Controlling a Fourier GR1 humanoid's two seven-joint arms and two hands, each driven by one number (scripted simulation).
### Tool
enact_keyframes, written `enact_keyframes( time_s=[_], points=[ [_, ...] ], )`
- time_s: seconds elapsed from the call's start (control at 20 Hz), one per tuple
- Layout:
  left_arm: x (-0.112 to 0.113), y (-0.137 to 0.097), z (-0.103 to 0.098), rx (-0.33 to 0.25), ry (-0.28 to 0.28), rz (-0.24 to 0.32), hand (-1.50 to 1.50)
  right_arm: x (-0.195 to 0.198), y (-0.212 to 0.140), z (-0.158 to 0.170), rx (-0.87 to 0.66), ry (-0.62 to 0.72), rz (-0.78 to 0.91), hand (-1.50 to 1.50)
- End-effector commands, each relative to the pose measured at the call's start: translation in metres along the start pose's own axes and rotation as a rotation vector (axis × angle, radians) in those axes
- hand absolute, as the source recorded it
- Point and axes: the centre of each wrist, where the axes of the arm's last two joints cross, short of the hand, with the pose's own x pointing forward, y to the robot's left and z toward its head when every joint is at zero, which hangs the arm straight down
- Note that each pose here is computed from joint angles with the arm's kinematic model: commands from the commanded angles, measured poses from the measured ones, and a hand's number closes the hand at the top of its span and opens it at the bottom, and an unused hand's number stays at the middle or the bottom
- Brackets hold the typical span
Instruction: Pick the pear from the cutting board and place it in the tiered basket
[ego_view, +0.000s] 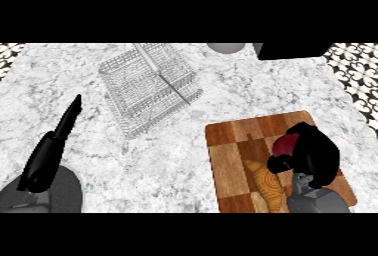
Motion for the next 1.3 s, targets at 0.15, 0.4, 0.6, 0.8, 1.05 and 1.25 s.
enact_keyframes(
  time_s=[0.15,0.4,0.6,0.8,1.05,1.25],
  points=[
    [0.009,-0.004,-0.006,-0.027,-0.035,0.013,0.00,0.031,-0.064,0.096,-0.159,-0.049,-0.274,1.50],
    [0.022,-0.003,-0.019,-0.053,-0.060,0.011,0.00,0.038,-0.094,0.145,-0.299,-0.122,-0.231,1.50],
    [0.021,-0.020,-0.015,-0.055,-0.077,0.017,0.00,0.047,-0.119,0.161,-0.366,-0.176,-0.288,1.50],
    [0.028,-0.017,-0.022,-0.082,-0.093,0.023,0.00,0.069,-0.116,0.156,-0.397,-0.198,-0.272,1.50],
    [0.035,-0.022,-0.021,-0.108,-0.128,0.032,0.00,0.099,-0.132,0.134,-0.390,-0.170,-0.310,1.50],
    [0.034,-0.028,-0.026,-0.097,-0.123,0.035,0.00,0.127,-0.150,0.120,-0.375,-0.164,-0.343,1.50]
  ],
)
